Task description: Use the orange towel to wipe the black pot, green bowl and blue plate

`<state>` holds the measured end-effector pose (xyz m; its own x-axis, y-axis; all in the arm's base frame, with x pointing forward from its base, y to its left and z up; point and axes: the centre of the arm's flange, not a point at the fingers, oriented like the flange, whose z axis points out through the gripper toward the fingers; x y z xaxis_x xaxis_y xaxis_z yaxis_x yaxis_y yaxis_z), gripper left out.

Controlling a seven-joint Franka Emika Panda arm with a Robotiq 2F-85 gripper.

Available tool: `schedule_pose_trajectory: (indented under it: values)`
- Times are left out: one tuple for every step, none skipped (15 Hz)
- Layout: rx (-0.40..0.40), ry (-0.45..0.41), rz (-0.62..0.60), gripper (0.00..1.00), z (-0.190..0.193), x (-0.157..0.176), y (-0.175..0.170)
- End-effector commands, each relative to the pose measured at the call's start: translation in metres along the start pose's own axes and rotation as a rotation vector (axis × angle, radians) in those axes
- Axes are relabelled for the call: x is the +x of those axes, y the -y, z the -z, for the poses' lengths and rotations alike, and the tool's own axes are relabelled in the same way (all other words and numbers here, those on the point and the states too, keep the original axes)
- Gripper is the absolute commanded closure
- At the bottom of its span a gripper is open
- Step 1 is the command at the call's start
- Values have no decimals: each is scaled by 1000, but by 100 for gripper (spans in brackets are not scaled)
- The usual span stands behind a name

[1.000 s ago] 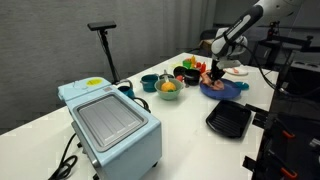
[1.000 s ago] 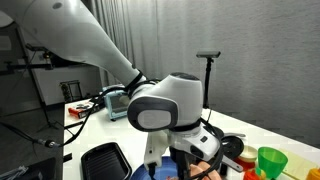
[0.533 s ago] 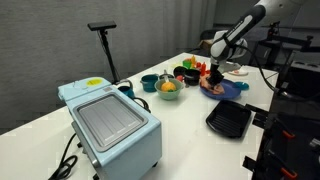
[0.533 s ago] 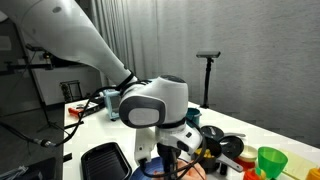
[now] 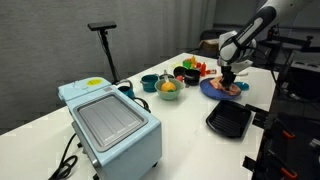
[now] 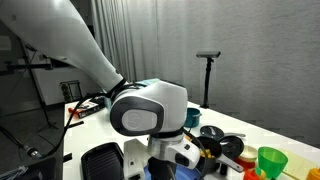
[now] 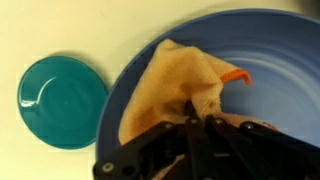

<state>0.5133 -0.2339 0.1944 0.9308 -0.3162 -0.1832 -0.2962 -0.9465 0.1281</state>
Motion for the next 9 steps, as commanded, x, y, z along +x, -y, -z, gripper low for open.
schedule_pose_trajectory:
  values:
    - [60, -29, -151, 99, -2, 20, -30]
    - [101, -42, -201, 99, 5, 26, -35]
    - [138, -64, -240, 99, 11, 32, -36]
    - [169, -88, -274, 99, 16, 39, -36]
    - [195, -116, -302, 99, 22, 45, -37]
    - [220, -148, -325, 99, 26, 54, -29]
    - [243, -171, -348, 99, 31, 61, -25]
    - [260, -193, -367, 99, 34, 68, -16]
    - [273, -206, -377, 99, 36, 74, -7]
